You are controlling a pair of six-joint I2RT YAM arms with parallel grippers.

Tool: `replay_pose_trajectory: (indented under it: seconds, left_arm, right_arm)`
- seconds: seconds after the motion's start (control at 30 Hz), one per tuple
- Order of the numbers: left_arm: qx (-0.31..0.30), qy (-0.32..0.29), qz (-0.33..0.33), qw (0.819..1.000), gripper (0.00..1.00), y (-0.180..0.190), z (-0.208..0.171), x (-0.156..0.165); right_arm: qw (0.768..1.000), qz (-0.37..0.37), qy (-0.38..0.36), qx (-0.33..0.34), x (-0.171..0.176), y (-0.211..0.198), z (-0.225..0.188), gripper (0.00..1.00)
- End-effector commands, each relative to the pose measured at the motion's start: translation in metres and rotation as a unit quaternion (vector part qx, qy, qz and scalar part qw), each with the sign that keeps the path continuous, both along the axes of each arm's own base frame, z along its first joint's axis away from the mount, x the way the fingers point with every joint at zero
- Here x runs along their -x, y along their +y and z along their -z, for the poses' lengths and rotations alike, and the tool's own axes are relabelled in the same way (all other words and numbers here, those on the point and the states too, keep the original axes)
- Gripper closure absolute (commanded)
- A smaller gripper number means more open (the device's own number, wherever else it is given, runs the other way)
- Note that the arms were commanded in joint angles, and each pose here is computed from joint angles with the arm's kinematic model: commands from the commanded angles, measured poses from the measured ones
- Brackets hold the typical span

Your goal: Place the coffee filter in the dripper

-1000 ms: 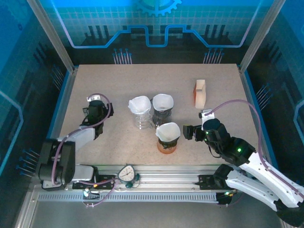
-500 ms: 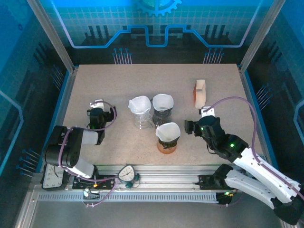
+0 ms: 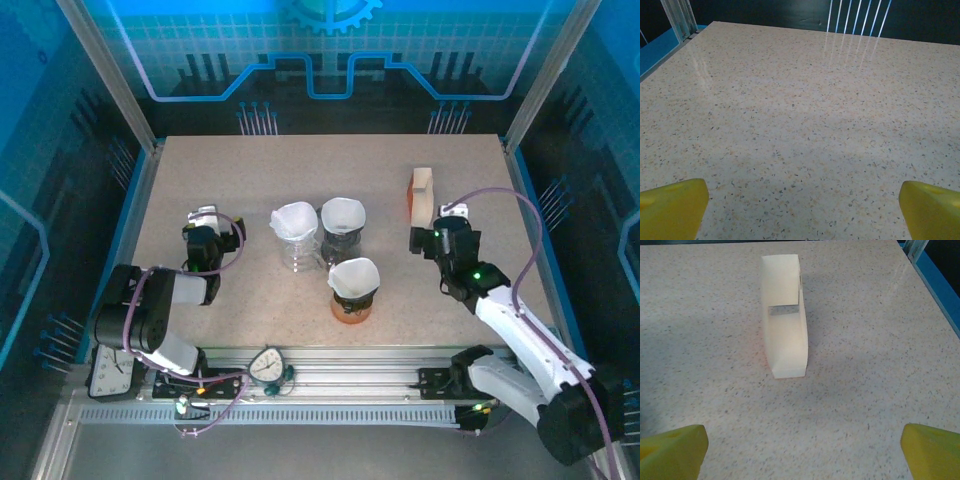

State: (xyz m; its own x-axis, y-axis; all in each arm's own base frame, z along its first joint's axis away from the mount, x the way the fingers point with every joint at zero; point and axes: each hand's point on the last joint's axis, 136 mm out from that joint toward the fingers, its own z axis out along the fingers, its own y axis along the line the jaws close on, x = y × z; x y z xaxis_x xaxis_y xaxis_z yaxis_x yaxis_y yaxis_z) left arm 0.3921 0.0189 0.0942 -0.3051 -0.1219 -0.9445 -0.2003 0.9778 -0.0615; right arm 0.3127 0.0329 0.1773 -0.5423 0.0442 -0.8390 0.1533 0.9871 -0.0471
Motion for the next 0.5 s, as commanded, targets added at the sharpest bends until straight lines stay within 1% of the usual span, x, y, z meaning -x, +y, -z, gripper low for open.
replay_pose_trajectory:
  seconds: [0.0,0.2,0.3,0.47]
  left_arm:
    - [-0.003,-0.011,0.005,1.000,0.01,0.001,-0.004,-0.001]
    - [-0.004,-0.011,0.006,1.000,0.01,0.001,-0.004,-0.002]
    - [-0.004,-0.010,0.007,1.000,0.01,0.001,-0.004,-0.002]
    - [-0.004,-0.011,0.007,1.000,0.01,0.000,-0.004,-0.002]
  right_arm:
    - [0.999,-0.011,-0.039,0.018,-0.021,-0.006,-0.005,0.00]
    - [0.996,0.011,-0.088,0.031,-0.038,-0.034,0.007,0.00]
    - [0.991,-0.001,-0.129,0.042,-0.049,-0.033,0.013,0.00]
    - [0.991,-0.020,-0.124,0.055,-0.066,-0.028,0.036,0.00]
